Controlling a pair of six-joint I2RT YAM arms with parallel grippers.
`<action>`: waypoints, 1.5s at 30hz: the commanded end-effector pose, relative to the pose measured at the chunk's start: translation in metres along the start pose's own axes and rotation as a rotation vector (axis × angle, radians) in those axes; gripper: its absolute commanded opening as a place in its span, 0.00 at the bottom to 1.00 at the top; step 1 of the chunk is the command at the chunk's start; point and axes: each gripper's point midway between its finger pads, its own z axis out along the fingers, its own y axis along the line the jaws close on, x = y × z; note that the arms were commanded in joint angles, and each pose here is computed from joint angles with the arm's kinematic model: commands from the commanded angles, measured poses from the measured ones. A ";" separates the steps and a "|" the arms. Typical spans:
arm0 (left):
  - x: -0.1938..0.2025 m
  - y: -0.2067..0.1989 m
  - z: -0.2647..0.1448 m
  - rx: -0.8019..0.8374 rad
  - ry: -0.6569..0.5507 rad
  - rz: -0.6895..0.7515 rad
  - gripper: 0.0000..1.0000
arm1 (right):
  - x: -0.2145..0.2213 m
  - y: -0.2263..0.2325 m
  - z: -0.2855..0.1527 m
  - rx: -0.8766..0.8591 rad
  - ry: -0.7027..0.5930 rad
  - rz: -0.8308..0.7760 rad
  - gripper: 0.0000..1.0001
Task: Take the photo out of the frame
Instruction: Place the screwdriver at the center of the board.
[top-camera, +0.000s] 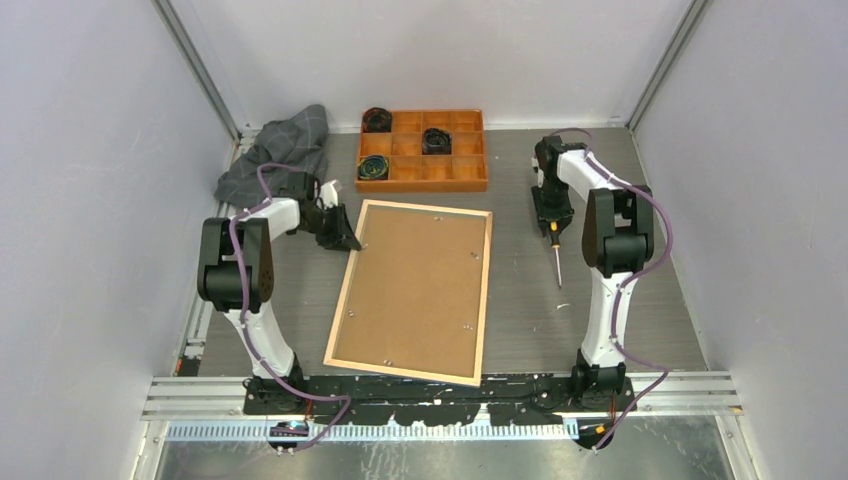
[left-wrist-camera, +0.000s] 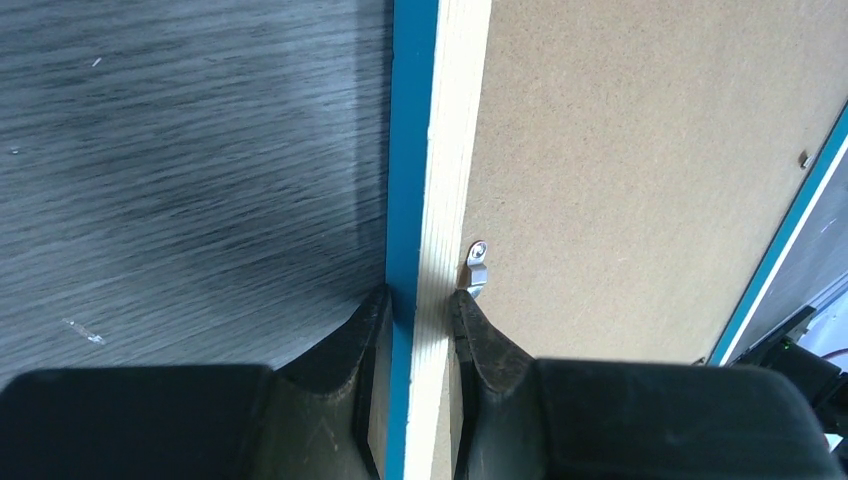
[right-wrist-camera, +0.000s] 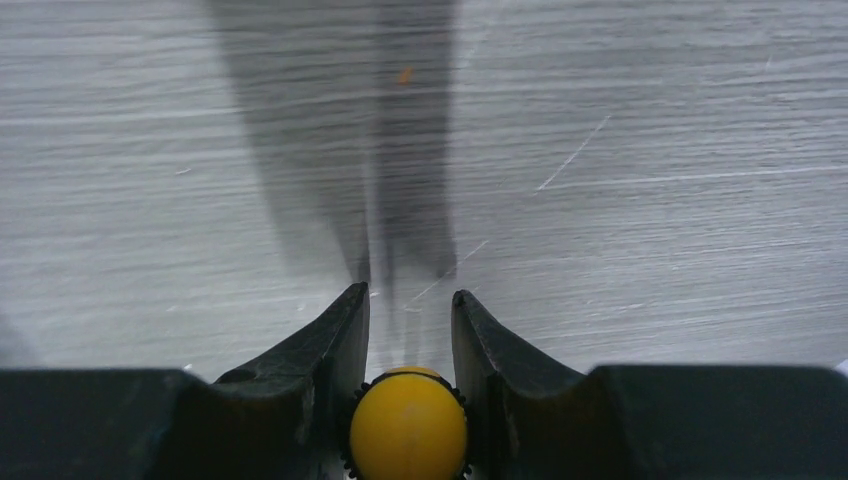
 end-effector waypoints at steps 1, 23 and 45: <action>0.024 0.030 0.009 -0.082 0.056 -0.099 0.00 | 0.003 -0.040 0.012 0.099 0.006 0.037 0.38; 0.015 0.032 -0.002 -0.074 0.004 -0.130 0.00 | 0.030 -0.091 0.016 0.165 0.073 0.060 0.59; -0.003 0.014 -0.023 -0.044 -0.055 -0.081 0.00 | -0.023 -0.013 -0.134 -0.176 -0.462 0.076 0.94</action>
